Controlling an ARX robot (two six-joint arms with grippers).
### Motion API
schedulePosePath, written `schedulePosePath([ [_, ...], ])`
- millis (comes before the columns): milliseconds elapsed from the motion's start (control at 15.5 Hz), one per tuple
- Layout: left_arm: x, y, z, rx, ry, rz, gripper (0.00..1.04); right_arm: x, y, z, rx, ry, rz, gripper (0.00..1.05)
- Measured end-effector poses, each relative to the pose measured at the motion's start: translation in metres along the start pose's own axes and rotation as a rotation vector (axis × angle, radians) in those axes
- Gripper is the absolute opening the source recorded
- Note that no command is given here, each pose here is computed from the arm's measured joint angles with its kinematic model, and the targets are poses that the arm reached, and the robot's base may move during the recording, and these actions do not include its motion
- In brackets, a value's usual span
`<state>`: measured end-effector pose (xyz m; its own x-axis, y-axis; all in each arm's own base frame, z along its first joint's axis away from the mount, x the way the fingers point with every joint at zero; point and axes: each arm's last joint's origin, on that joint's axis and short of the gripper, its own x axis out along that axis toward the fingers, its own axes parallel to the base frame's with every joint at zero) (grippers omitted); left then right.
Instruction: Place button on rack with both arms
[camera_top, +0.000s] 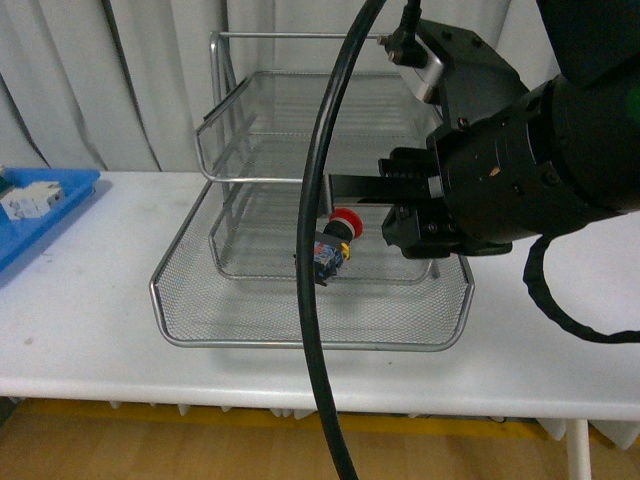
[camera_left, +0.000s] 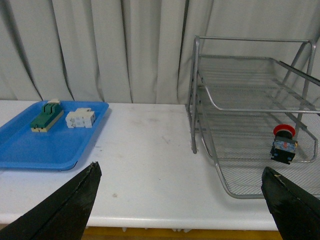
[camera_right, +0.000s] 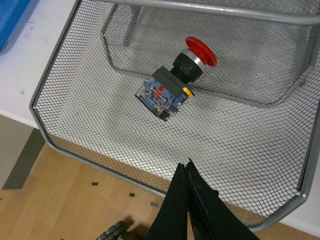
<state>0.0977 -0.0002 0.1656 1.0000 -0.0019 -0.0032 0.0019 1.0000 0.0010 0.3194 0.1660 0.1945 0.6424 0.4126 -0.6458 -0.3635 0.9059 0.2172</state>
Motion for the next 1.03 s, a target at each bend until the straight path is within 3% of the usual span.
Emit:
schedulePosePath([
  [645,0.0,0.0,0.0,0.0,0.0,0.0,0.98,0.018,0.004,-0.08,-0.011,0.228,0.01,0.02],
  [1032,0.0,0.0,0.0,0.0,0.0,0.0,0.98,0.045,0.005,-0.074,0.023,0.212,-0.001,0.02],
])
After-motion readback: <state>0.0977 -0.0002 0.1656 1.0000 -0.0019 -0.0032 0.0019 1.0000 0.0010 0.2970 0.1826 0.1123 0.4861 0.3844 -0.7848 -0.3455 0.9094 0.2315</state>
